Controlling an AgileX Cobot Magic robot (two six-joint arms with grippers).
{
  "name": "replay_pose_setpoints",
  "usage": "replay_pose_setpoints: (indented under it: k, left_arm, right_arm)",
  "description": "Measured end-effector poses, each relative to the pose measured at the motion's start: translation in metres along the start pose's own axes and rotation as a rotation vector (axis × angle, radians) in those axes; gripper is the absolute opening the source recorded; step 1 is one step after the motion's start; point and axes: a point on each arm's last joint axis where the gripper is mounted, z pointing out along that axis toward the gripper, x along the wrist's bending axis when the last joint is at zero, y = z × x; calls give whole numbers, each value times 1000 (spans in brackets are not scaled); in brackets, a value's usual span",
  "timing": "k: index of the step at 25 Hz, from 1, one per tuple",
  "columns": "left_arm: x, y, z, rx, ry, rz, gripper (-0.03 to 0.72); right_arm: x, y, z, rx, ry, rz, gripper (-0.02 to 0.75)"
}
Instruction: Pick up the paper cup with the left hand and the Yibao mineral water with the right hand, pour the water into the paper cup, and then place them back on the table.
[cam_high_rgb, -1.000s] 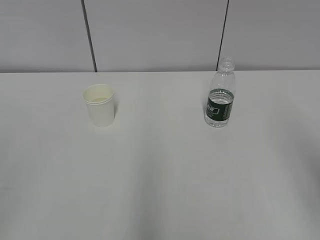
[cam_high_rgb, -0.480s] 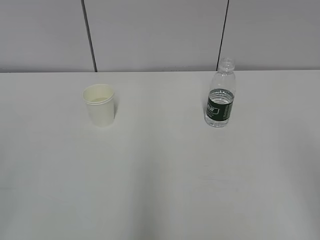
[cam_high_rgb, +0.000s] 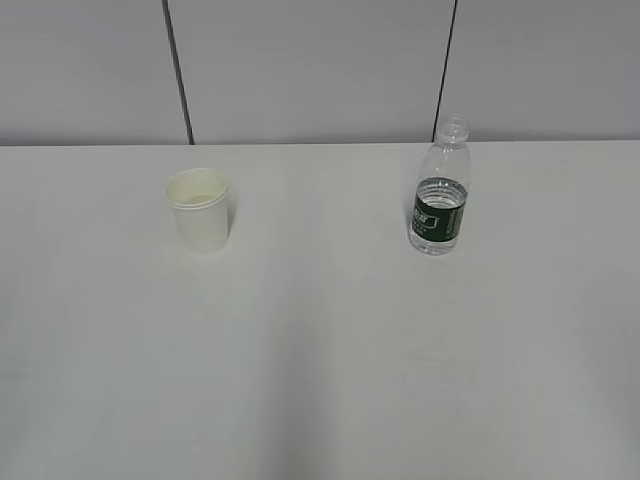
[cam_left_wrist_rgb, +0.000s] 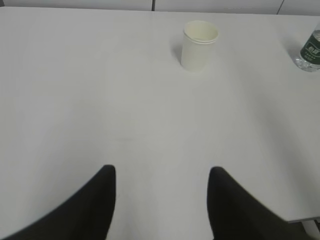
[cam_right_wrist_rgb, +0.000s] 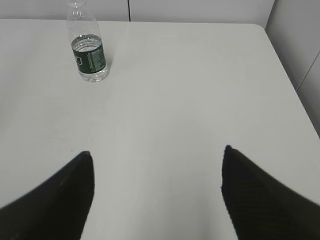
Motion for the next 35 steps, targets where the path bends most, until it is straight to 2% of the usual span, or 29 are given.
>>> replay_pose_setpoints:
  k: [9, 13, 16, 20, 24, 35]
  left_arm:
    - [0, 0, 0, -1, -1, 0, 370]
    - [0, 0, 0, -1, -1, 0, 370]
    - [0, 0, 0, -1, -1, 0, 370]
    - [0, 0, 0, -1, -1, 0, 370]
    - [0, 0, 0, -1, -1, 0, 370]
    - [0, 0, 0, -1, -1, 0, 370]
  right_arm:
    - [1, -2, -1, 5, 7, 4, 585]
    - [8, -11, 4, 82, 81, 45, 585]
    - [9, -14, 5, 103, 91, 50, 585]
    - [9, -14, 5, 104, 94, 52, 585]
    - [6, -14, 5, 106, 55, 31, 585]
    - [5, -15, 5, 110, 49, 27, 585]
